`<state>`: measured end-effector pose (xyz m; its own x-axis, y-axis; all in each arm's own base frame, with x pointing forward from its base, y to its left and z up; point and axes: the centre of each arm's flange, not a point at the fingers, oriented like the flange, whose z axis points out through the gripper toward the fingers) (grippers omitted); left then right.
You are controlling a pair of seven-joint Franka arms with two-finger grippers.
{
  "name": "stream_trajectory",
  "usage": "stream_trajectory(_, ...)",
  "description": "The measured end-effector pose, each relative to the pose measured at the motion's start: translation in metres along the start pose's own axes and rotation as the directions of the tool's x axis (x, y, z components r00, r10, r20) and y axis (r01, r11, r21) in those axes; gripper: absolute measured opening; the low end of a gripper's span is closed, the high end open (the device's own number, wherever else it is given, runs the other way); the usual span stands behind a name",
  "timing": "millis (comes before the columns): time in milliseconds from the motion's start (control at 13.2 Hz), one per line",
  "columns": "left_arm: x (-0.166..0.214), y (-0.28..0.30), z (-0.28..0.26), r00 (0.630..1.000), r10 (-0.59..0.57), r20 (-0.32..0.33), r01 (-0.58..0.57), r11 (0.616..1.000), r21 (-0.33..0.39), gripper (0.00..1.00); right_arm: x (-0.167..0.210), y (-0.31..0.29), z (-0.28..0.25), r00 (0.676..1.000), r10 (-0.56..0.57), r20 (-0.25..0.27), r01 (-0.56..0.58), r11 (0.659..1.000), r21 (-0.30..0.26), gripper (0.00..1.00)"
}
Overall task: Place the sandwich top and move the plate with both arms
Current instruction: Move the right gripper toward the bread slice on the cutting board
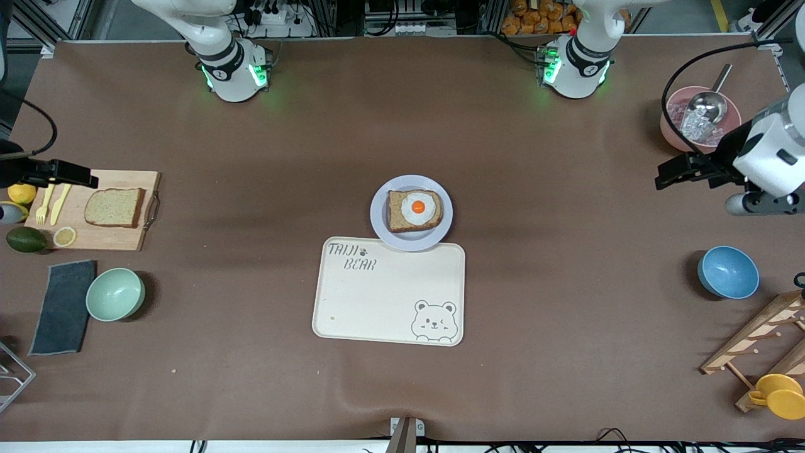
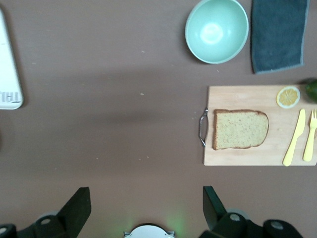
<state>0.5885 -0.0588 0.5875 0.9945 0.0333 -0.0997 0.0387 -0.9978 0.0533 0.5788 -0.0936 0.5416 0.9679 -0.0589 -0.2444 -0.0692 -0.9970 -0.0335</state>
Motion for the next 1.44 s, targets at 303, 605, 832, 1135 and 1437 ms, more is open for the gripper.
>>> stream_trajectory(303,0.004,0.008,0.004,1.000,0.014,-0.006,-0.014,1.000,-0.003,1.00,0.021,0.058,0.047,0.997,0.002,0.077,-0.005,0.999,0.034,1.00)
stream_trajectory(605,0.004,0.011,0.003,1.000,0.018,-0.008,-0.018,1.000,-0.003,1.00,0.044,0.122,0.103,0.997,-0.065,0.041,0.064,0.998,0.029,1.00)
stream_trajectory(832,0.004,0.009,0.003,1.000,0.015,-0.008,-0.015,1.000,-0.003,1.00,0.048,0.156,0.144,0.997,-0.083,0.005,0.083,0.997,0.003,1.00)
stream_trajectory(1135,0.005,0.003,0.003,1.000,0.004,-0.009,-0.004,1.000,-0.003,1.00,0.049,0.214,0.189,0.985,-0.171,-0.032,0.170,0.985,-0.017,1.00)
stream_trajectory(1437,0.005,0.002,0.003,1.000,0.004,-0.009,-0.004,1.000,-0.003,1.00,0.049,0.273,0.251,0.978,-0.205,-0.048,0.205,0.979,-0.018,1.00)
